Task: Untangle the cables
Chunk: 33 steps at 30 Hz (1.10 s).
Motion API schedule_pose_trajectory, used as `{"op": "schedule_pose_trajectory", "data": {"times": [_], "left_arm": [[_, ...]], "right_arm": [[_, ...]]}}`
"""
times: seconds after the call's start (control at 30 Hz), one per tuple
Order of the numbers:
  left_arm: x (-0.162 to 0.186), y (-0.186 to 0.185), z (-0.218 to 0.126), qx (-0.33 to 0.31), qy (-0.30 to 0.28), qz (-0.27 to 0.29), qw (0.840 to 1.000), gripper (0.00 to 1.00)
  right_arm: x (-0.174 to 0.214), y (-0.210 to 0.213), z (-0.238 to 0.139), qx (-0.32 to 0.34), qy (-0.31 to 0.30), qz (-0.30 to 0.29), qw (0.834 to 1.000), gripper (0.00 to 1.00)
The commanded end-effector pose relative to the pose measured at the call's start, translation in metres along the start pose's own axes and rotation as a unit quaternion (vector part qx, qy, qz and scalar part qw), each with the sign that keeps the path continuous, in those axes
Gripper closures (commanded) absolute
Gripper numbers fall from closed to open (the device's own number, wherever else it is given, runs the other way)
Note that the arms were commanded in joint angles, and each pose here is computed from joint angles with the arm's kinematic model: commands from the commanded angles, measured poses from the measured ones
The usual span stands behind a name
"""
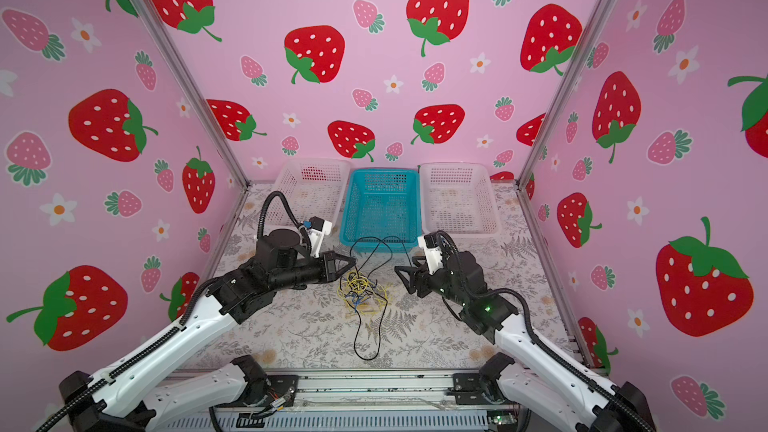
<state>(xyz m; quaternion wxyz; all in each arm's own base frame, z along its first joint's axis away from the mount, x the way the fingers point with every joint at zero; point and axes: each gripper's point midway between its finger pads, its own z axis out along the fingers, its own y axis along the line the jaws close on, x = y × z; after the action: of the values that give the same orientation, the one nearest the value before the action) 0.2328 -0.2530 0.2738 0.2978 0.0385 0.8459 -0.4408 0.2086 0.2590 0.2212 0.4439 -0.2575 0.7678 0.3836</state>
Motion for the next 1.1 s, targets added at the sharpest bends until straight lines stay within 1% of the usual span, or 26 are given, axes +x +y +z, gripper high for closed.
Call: {"op": "schedule_pose_trajectory", "data": {"times": [0.0,0.07,0.13,0.2,0.23,0.27,0.37,0.47,0.6,0.67,0.77,0.93,1.07], "left_arm": [[-0.022,-0.026,-0.011,0.031,-0.028,-0.019,0.999,1.0],[-0.025,-0.028,-0.012,0.033,-0.033,-0.02,0.999,1.0],[-0.028,-0.031,-0.012,0.038,-0.036,-0.025,0.998,1.0],[-0.03,-0.035,-0.01,0.046,-0.038,-0.028,0.998,1.0],[-0.032,-0.035,-0.009,0.047,-0.039,-0.03,0.998,1.0],[-0.032,-0.036,-0.009,0.048,-0.038,-0.031,0.998,1.0],[-0.032,-0.035,-0.008,0.048,-0.04,-0.037,0.997,1.0],[-0.032,-0.036,-0.007,0.052,-0.042,-0.04,0.997,1.0],[-0.032,-0.036,-0.01,0.053,-0.045,-0.04,0.997,1.0],[-0.032,-0.036,-0.012,0.053,-0.047,-0.039,0.997,1.0],[-0.031,-0.037,-0.014,0.057,-0.048,-0.037,0.997,1.0],[-0.028,-0.035,-0.01,0.058,-0.042,-0.04,0.997,1.0],[-0.028,-0.036,-0.012,0.063,-0.044,-0.041,0.996,1.0]], "right_arm": [[0.01,0.028,-0.002,-0.042,0.016,-0.044,0.998,0.27],[0.013,0.043,-0.003,-0.073,0.009,-0.046,0.996,0.25],[0.014,0.061,-0.003,-0.117,-0.001,-0.041,0.992,0.25],[0.015,0.072,0.003,-0.14,-0.005,-0.036,0.99,0.25],[0.015,0.076,0.006,-0.146,-0.006,-0.033,0.989,0.25],[0.018,0.077,0.012,-0.143,-0.001,-0.031,0.989,0.26],[0.015,0.077,0.025,-0.133,-0.013,-0.026,0.991,0.29],[0.014,0.073,0.041,-0.114,-0.012,-0.025,0.993,0.35],[0.015,0.068,0.054,-0.103,-0.011,-0.03,0.994,0.56],[0.017,0.064,0.055,-0.094,-0.014,-0.032,0.995,0.58],[0.017,0.058,0.056,-0.081,-0.024,-0.03,0.996,0.64],[0.004,0.066,0.057,-0.1,-0.051,-0.03,0.993,0.67],[0.007,0.062,0.067,-0.089,-0.042,-0.031,0.995,0.76]]}}
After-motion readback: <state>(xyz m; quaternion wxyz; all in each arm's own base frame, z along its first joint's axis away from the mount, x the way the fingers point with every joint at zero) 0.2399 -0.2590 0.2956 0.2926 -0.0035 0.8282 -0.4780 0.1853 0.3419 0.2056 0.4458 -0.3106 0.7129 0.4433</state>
